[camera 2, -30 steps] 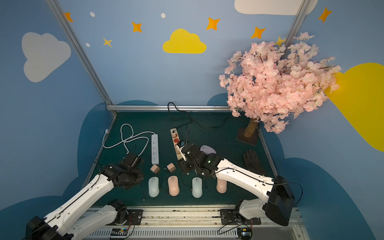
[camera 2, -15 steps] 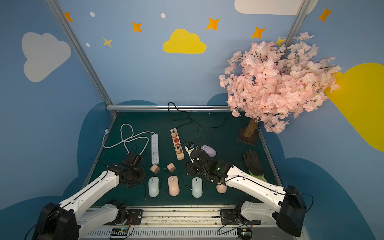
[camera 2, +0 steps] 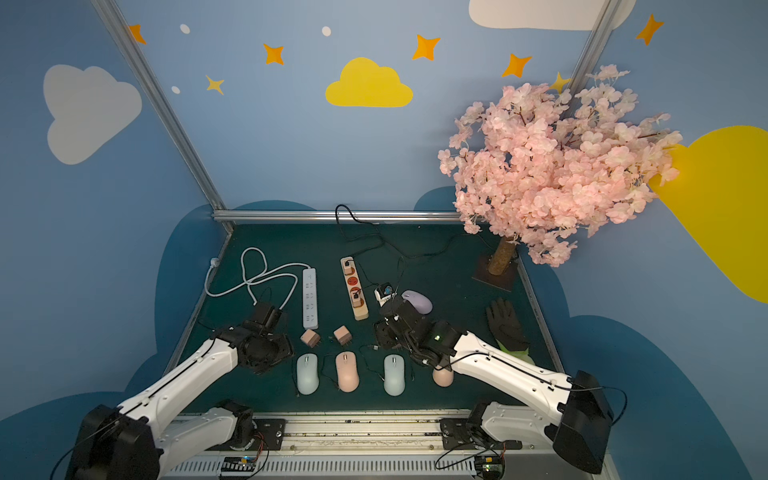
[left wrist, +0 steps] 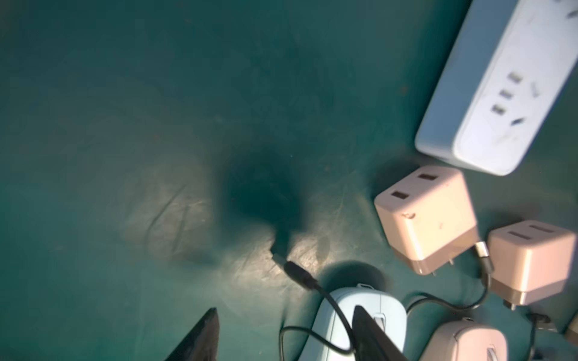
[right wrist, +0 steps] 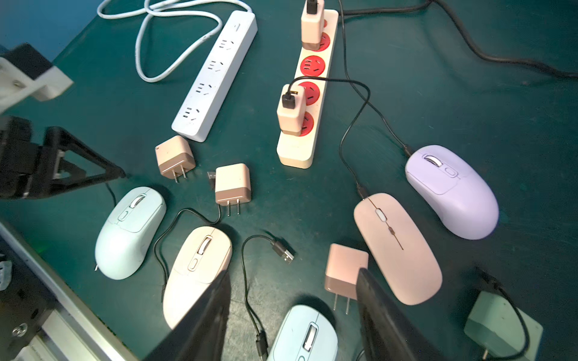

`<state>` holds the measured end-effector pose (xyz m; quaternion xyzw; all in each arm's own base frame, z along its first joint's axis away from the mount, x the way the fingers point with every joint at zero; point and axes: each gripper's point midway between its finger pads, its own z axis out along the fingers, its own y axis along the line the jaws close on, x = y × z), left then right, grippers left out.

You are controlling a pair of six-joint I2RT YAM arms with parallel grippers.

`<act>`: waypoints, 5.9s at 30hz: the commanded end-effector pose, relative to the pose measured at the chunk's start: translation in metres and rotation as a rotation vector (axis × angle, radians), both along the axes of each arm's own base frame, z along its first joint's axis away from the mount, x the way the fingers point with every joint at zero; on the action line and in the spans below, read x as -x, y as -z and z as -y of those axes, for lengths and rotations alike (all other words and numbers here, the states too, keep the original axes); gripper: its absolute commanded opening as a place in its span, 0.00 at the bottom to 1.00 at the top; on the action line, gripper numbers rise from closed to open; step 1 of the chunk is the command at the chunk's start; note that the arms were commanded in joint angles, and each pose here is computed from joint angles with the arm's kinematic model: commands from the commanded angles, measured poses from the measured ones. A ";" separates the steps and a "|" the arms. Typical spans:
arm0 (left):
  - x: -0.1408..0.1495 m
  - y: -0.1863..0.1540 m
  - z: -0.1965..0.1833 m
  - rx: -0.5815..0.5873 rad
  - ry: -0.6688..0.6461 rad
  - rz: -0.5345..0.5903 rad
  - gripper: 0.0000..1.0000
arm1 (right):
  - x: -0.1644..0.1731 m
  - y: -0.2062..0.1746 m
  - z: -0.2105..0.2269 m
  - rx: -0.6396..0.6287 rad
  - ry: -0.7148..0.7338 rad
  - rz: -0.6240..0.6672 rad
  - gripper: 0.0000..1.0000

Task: Unplug the wireless mouse
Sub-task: Place the power cord at the center of the board, then pick up the mouse from the center of the board, then remove the power cord from the mouse.

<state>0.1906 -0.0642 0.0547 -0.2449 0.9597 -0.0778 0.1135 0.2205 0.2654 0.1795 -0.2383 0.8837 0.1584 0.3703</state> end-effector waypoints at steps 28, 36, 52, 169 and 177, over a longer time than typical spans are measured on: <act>-0.053 -0.104 0.161 0.360 0.581 0.480 0.67 | -0.036 0.080 0.075 0.171 0.108 -0.404 0.61; -0.046 -0.104 0.175 0.419 0.599 0.502 0.66 | -0.048 0.113 0.079 0.308 -0.021 -0.552 0.70; -0.053 -0.115 0.156 0.599 0.494 0.532 0.67 | -0.068 0.141 0.079 0.434 -0.173 -0.496 0.78; -0.111 -0.145 0.280 0.567 0.573 0.586 0.04 | 0.022 0.016 0.018 -0.167 -0.268 -0.167 0.00; -0.109 -0.157 0.275 0.585 0.571 0.595 0.04 | 0.025 0.015 0.016 -0.169 -0.294 -0.174 0.00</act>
